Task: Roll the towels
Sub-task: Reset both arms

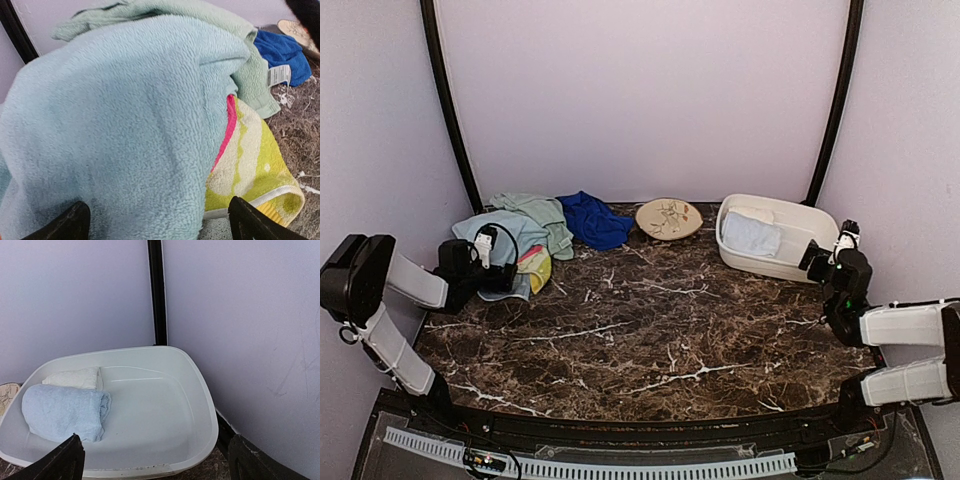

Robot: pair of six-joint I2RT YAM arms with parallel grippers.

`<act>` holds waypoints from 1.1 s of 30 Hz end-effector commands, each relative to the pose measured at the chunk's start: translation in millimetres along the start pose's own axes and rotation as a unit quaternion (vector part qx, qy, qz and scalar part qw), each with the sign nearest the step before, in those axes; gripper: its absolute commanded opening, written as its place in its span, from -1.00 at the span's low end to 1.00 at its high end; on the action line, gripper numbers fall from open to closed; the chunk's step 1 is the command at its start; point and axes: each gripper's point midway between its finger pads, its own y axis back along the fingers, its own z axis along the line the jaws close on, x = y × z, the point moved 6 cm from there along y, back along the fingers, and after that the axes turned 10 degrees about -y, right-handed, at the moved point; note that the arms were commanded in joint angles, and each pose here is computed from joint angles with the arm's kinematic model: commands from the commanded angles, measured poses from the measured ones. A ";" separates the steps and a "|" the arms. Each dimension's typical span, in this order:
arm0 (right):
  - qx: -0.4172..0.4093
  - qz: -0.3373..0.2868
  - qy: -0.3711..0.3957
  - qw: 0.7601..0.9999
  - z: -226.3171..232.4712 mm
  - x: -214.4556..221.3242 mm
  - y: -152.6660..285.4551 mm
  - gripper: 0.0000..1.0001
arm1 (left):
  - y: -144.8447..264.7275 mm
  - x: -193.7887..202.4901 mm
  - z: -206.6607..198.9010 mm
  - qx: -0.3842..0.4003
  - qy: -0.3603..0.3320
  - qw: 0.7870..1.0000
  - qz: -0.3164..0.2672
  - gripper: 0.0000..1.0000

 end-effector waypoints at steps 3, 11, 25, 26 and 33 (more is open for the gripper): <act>0.025 -0.043 0.019 0.999 -16.3 1.8 -8.1 0.99 | 56.8 -20.4 10.4 -0.106 0.010 0.975 -0.196 0.98; -0.067 -0.045 0.017 0.997 -30.2 8.1 -17.4 0.99 | 52.3 -9.5 12.1 -0.115 0.025 0.980 -0.162 0.98; -0.124 0.005 0.048 0.991 -14.6 27.5 -42.8 1.00 | 45.3 -11.2 16.1 -0.119 0.032 0.981 -0.151 0.98; -0.125 0.004 0.048 0.991 -14.0 27.1 -42.6 1.00 | 45.6 -11.1 16.1 -0.118 0.032 0.981 -0.151 0.98; -0.125 0.005 0.048 0.991 -14.2 27.8 -42.9 1.00 | 45.4 -11.5 16.0 -0.118 0.032 0.981 -0.152 0.98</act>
